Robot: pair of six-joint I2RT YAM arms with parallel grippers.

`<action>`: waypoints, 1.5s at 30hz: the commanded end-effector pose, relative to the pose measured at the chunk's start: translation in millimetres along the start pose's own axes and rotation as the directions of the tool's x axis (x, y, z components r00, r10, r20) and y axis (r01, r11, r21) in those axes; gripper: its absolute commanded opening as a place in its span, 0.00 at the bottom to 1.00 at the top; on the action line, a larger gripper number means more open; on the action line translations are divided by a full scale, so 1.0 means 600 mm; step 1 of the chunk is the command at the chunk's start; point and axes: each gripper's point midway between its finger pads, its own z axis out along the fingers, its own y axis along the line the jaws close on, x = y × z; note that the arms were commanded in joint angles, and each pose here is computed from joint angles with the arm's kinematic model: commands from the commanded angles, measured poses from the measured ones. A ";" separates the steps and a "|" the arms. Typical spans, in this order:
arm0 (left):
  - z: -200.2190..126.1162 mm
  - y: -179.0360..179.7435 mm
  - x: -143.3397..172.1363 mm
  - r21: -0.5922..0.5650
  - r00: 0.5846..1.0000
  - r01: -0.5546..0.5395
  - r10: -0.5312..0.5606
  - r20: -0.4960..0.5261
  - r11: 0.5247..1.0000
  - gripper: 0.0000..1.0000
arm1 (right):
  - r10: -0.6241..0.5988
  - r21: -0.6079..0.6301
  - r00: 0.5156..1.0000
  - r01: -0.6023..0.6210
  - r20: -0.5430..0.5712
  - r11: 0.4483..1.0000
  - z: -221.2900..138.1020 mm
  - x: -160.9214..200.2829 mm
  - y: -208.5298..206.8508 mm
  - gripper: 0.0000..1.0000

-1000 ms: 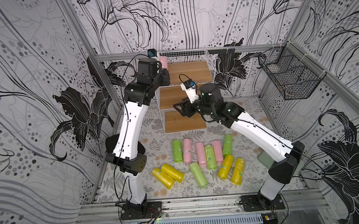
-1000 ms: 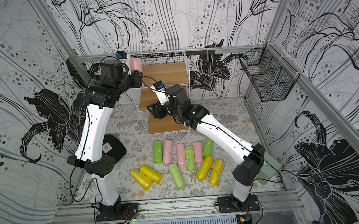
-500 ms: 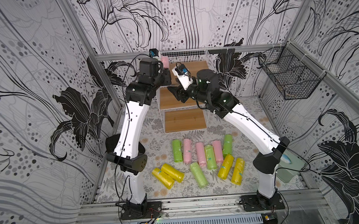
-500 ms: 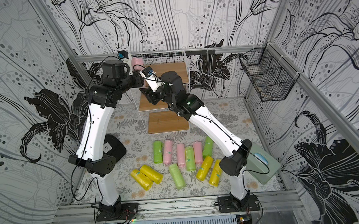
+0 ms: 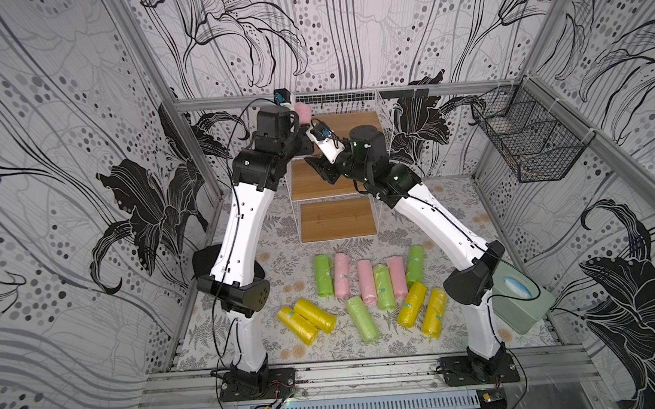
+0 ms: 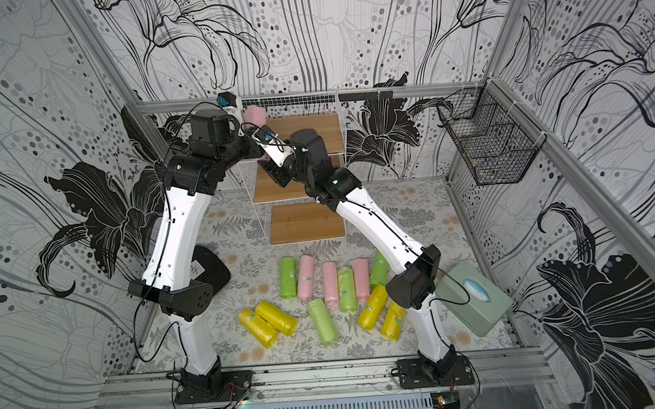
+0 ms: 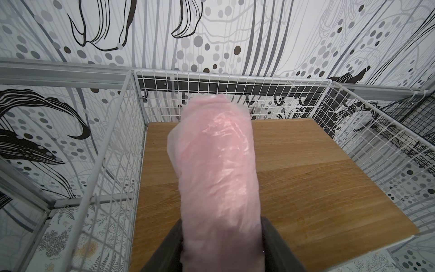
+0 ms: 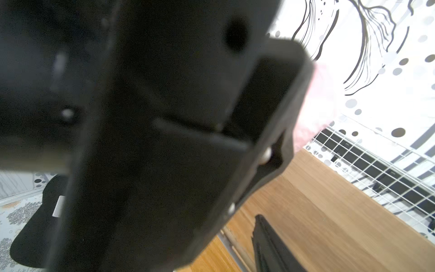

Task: Sort the rolls of trash bags by color and place them on the shelf
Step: Place the roll of trash bags on the shelf.

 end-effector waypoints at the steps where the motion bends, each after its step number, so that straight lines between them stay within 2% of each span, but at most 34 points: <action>1: 0.006 0.000 -0.025 0.005 0.998 0.007 -0.008 0.061 1.000 0.52 | 0.001 0.021 0.999 -0.002 0.040 1.000 0.005 -0.017 -0.013 0.54; 12: 0.003 0.001 -0.036 -0.001 0.996 0.021 -0.021 0.088 1.000 0.54 | 0.031 0.041 0.999 -0.033 0.044 0.999 0.020 -0.011 -0.035 0.52; 19: -0.024 -0.007 -0.066 0.038 0.987 0.065 -0.070 0.146 0.997 0.58 | 0.055 -0.010 0.997 -0.054 0.055 0.998 0.028 -0.004 -0.035 0.51; 32: -0.082 -0.017 -0.087 0.103 0.977 0.112 -0.129 0.171 0.988 0.62 | 0.113 -0.062 0.991 -0.109 0.072 0.992 0.034 -0.008 -0.029 0.52; 36: -0.103 -0.013 -0.084 0.100 0.976 0.129 -0.144 0.160 0.987 0.64 | 0.120 -0.069 0.991 -0.116 0.061 0.991 0.015 -0.018 -0.028 0.60; 40: -0.133 -0.007 -0.058 0.108 0.976 0.164 -0.177 0.130 0.981 0.65 | 0.132 -0.078 0.990 -0.129 0.043 0.989 -0.026 -0.039 -0.026 0.69; 45: -0.186 0.009 -0.005 0.121 0.967 0.216 -0.229 0.108 0.969 0.65 | 0.154 -0.036 0.988 -0.155 -0.023 0.987 -0.095 -0.040 -0.032 0.70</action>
